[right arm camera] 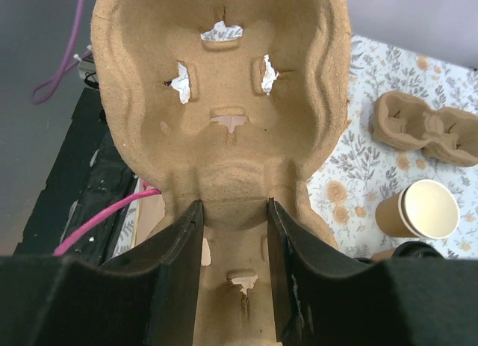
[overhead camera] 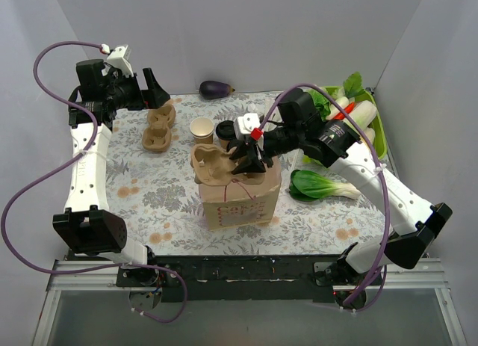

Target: Pack the takeout coffee

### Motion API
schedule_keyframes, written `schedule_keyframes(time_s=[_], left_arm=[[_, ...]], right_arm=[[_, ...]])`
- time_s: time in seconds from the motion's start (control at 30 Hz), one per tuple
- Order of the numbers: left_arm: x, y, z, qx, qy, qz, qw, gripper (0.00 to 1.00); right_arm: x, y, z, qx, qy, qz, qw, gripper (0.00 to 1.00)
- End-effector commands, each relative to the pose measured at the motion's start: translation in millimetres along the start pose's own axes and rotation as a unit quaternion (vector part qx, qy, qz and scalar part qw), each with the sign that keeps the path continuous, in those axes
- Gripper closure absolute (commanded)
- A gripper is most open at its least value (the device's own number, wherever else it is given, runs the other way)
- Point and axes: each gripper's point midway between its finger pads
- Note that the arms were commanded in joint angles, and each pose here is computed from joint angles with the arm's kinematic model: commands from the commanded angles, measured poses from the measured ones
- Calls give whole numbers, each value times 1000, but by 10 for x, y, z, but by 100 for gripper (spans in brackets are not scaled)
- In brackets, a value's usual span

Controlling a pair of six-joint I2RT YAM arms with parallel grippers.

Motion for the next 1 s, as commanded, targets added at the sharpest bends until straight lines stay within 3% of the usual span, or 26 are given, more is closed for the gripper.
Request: schedule_keyframes(time_s=[0.0, 0.3, 0.53, 0.83, 0.97], left_arm=[[-96, -75, -40, -12, 10, 13, 1000, 2], [-107, -43, -7, -8, 5, 22, 1000, 2], [-100, -20, 26, -2, 5, 25, 1000, 2], [-74, 22, 55, 4, 0, 27, 1000, 2], [-72, 42, 72, 5, -3, 30, 1000, 2]], right_arm=[[75, -75, -40, 15, 1, -4, 1000, 99], [-41, -46, 220, 66, 82, 32, 994, 99], [-164, -49, 146, 44, 137, 85, 986, 99], [-196, -143, 198, 51, 125, 122, 983, 99], [-217, -144, 224, 43, 172, 137, 975, 99]])
Point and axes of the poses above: each gripper's point midway between its finger pads, its own y axis out along the fingers, its own x axis along the line the jaws close on, z = x × y, and after that the axes turned 1 degree about -y, right-handed
